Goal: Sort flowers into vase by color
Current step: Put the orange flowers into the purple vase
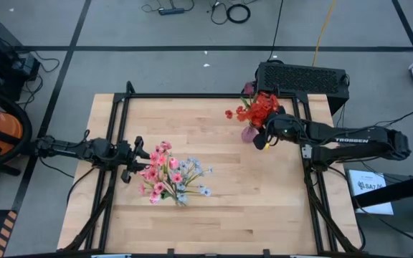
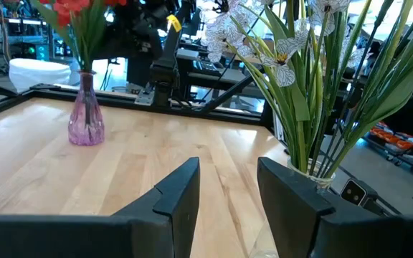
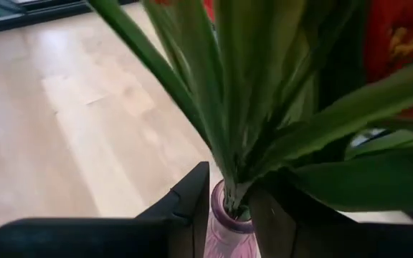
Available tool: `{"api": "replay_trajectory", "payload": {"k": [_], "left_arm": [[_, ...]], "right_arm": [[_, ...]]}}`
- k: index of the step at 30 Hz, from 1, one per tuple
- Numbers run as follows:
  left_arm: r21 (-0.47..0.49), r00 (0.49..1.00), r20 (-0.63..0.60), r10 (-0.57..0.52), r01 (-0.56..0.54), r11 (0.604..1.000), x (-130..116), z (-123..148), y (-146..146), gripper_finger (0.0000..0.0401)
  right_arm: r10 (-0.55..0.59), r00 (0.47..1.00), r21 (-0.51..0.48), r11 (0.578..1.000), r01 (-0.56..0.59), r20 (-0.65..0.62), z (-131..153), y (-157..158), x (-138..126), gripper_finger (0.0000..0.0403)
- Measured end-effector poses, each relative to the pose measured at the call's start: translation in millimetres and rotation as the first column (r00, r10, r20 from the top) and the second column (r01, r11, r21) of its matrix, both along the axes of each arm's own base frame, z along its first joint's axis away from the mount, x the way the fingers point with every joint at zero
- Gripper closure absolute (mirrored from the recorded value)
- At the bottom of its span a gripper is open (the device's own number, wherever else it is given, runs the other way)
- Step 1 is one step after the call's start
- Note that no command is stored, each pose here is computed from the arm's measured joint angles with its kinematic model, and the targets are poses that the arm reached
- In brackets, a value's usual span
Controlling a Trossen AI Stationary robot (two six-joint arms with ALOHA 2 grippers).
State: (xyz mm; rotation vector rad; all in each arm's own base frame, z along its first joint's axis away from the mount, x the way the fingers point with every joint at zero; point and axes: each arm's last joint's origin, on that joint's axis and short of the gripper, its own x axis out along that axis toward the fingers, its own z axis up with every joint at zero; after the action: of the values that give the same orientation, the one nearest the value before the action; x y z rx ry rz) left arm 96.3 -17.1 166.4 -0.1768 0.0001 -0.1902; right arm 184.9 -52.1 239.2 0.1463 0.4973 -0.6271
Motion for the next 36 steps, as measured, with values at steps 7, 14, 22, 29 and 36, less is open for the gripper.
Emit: {"api": "replay_trajectory", "payload": {"k": [7,14,22,29,36], "left_arm": [[0.000,1.000,0.000,0.000,0.000,1.000,0,0,0,0.0253],[0.000,1.000,0.000,0.000,0.000,1.000,0,0,0,0.0253],[0.000,1.000,0.000,0.000,0.000,1.000,0,0,0,0.0253],[0.000,1.000,-0.001,0.000,0.000,1.000,0,0,0,0.0253],[0.000,1.000,0.000,0.000,0.000,1.000,0,0,0,0.0253]], "right_arm": [[0.026,1.000,0.024,0.999,-0.026,-0.013,3,3,-11,0.0319],[0.031,0.999,0.044,0.999,-0.031,-0.004,5,5,-15,0.0319],[0.008,1.000,0.056,0.998,-0.008,-0.003,5,5,-18,0.0336],[-0.004,1.000,0.077,0.997,0.005,-0.004,12,5,-20,0.0350],[0.025,0.999,0.073,0.997,-0.022,-0.041,30,6,-23,0.0356]]}}
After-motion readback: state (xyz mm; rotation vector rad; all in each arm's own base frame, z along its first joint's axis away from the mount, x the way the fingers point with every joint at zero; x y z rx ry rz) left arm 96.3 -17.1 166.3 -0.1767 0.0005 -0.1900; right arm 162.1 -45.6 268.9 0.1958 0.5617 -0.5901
